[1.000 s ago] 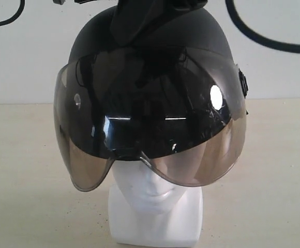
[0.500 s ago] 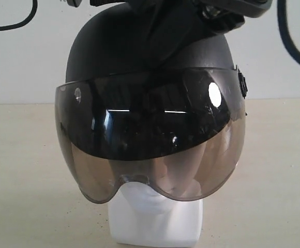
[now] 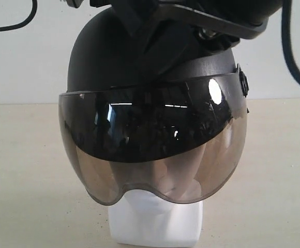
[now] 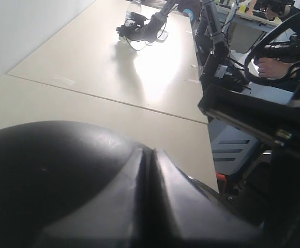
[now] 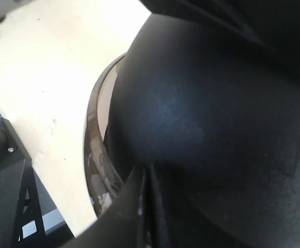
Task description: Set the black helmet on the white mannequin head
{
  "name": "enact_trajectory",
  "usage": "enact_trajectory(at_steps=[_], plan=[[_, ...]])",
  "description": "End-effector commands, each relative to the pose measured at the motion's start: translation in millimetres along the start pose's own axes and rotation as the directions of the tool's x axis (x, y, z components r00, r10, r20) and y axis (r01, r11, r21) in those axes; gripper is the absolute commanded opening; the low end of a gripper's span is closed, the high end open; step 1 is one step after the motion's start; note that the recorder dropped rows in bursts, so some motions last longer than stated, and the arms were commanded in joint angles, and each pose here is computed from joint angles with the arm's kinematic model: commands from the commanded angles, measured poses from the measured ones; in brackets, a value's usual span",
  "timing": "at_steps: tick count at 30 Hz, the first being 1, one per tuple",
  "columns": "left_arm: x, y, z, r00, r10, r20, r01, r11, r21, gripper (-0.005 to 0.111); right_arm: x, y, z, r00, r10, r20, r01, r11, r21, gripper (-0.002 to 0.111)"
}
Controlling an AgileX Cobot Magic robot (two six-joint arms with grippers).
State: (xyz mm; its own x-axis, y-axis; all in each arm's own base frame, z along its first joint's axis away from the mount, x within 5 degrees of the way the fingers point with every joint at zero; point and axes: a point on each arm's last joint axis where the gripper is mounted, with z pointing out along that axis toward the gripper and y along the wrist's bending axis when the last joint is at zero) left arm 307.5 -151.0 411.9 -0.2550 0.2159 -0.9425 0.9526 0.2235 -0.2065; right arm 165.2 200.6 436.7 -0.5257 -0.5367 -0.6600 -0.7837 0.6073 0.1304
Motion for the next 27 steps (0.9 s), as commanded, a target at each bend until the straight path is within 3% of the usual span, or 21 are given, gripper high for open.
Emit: enact_trajectory(at_steps=[1,27], plan=[[9.5,1.6,2.0,0.997,0.012,-0.073,-0.013,1.0,-0.004,0.004,8.5,-5.6,10.6,0.995,-0.01,-0.097,0.014,0.999,0.042,0.0],[9.8,1.7,2.0,0.997,0.002,-0.077,-0.003,1.0,-0.006,0.004,30.4,-9.6,34.5,0.978,0.013,-0.207,-0.004,0.999,0.044,0.0]])
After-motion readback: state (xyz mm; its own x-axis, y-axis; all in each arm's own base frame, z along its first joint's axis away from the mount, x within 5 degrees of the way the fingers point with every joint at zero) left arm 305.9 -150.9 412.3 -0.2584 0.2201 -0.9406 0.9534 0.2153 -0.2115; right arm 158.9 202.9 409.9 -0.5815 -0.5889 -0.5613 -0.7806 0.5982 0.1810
